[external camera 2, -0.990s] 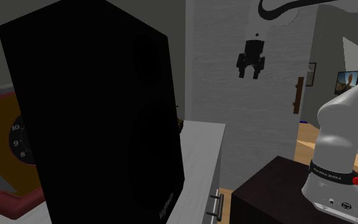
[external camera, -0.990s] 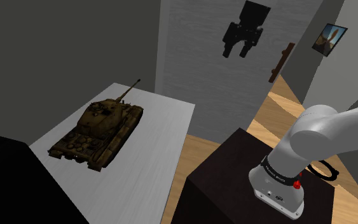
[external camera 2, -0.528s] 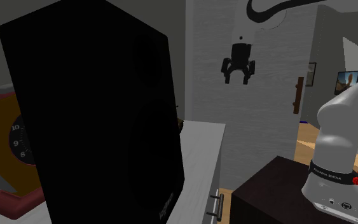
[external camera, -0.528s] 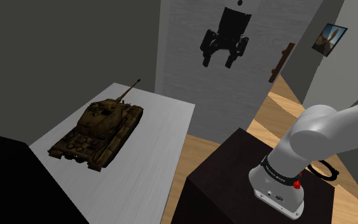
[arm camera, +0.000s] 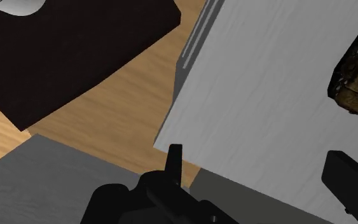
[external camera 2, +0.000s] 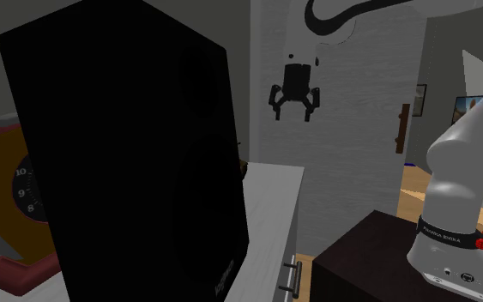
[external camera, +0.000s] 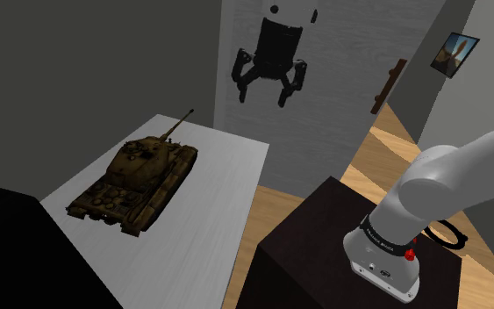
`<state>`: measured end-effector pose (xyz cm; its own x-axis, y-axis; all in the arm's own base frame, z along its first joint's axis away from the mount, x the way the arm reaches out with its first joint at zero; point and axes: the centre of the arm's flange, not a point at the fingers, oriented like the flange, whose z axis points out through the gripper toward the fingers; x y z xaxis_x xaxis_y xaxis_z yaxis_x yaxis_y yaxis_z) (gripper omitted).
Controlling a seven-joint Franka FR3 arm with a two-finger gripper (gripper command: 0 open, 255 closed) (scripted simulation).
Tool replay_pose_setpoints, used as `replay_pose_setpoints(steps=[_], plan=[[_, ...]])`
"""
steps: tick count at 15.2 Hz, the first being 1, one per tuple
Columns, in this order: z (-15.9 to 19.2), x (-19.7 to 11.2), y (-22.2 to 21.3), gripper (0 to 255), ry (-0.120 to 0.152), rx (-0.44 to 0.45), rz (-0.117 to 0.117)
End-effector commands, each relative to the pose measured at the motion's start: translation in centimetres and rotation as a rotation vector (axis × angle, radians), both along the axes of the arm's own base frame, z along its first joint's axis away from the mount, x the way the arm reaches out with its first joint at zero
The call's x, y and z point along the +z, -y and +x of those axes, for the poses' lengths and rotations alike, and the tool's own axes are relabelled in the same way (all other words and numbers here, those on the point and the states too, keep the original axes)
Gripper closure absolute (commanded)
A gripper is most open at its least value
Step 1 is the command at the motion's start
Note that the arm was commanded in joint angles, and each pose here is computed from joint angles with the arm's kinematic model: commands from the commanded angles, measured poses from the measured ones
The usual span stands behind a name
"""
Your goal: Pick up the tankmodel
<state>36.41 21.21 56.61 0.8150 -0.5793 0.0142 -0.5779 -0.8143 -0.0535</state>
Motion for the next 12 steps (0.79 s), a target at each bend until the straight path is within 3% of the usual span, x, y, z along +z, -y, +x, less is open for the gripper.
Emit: replay_pose_setpoints(steps=[1, 12], plan=[[0.8, -0.6, -2.4, 0, -0.007, -0.055, 0.005], [8.7, -3.5, -14.2, 0, -0.046, -0.326, 0.024]])
